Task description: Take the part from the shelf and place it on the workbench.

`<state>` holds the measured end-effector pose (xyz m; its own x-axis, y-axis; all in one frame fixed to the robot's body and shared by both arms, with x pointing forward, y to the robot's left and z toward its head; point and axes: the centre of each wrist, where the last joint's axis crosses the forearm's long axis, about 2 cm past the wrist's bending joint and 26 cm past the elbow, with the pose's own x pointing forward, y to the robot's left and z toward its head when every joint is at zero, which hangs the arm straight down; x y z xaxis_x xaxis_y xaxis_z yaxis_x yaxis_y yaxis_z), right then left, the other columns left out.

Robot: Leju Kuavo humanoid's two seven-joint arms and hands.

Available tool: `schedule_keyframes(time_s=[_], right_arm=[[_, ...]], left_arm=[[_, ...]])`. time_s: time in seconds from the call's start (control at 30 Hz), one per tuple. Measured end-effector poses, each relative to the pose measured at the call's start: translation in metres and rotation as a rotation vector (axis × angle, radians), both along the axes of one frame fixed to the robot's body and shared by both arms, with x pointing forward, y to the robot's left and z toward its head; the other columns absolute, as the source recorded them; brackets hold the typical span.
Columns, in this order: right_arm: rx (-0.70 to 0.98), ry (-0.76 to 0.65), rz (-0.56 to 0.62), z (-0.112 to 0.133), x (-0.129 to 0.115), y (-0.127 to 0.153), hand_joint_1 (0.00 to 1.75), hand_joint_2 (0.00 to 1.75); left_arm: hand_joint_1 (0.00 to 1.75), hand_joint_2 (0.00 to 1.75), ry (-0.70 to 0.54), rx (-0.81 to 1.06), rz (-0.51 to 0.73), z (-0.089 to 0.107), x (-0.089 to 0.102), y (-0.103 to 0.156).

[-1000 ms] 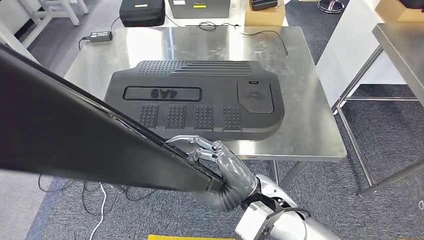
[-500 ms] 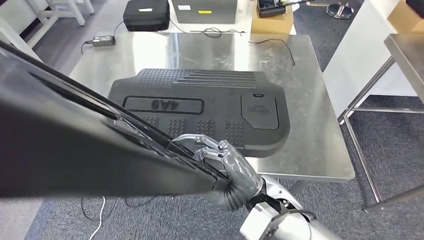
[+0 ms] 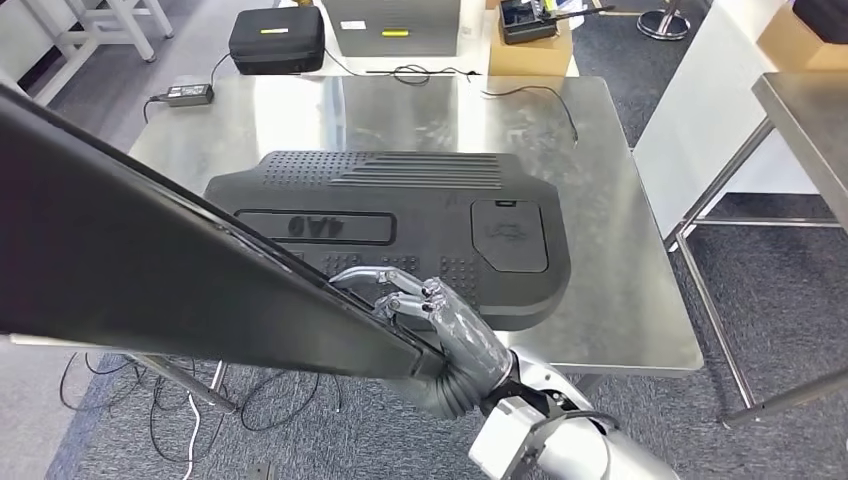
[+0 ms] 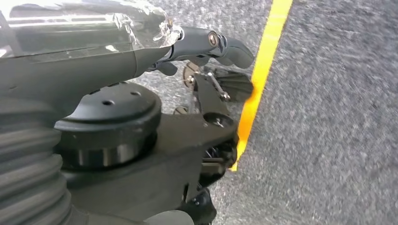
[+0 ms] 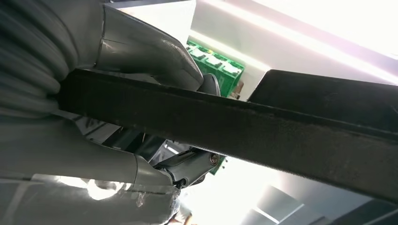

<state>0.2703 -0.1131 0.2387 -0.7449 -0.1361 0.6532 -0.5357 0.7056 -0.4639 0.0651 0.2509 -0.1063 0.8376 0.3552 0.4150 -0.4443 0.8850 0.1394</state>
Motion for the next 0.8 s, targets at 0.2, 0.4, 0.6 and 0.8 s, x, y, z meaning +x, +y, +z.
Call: schedule_keyframes(time_s=[0.2,0.4,0.6,0.8], right_arm=[[0.001,0.000,0.001,-0.0001,0.0019,0.0009,1.75,1.75],[0.001,-0.001,0.001,-0.0003,0.0023,0.0012,1.75,1.75],[0.005,0.000,0.002,-0.0004,0.0024,0.0018,1.75,1.75],[0.021,-0.007,0.004,0.0039,0.0076,0.0060,1.75,1.75]], left_arm=[[0.00,1.75,0.001,0.003,-0.004,0.0001,0.0002,-0.0002],[0.00,1.75,0.001,0.004,-0.004,0.0001,0.0002,-0.0002],[0.00,1.75,0.001,0.005,-0.005,0.0001,0.0002,-0.0002],[0.00,1.75,-0.005,0.009,-0.017,0.0005,0.0028,-0.0003]])
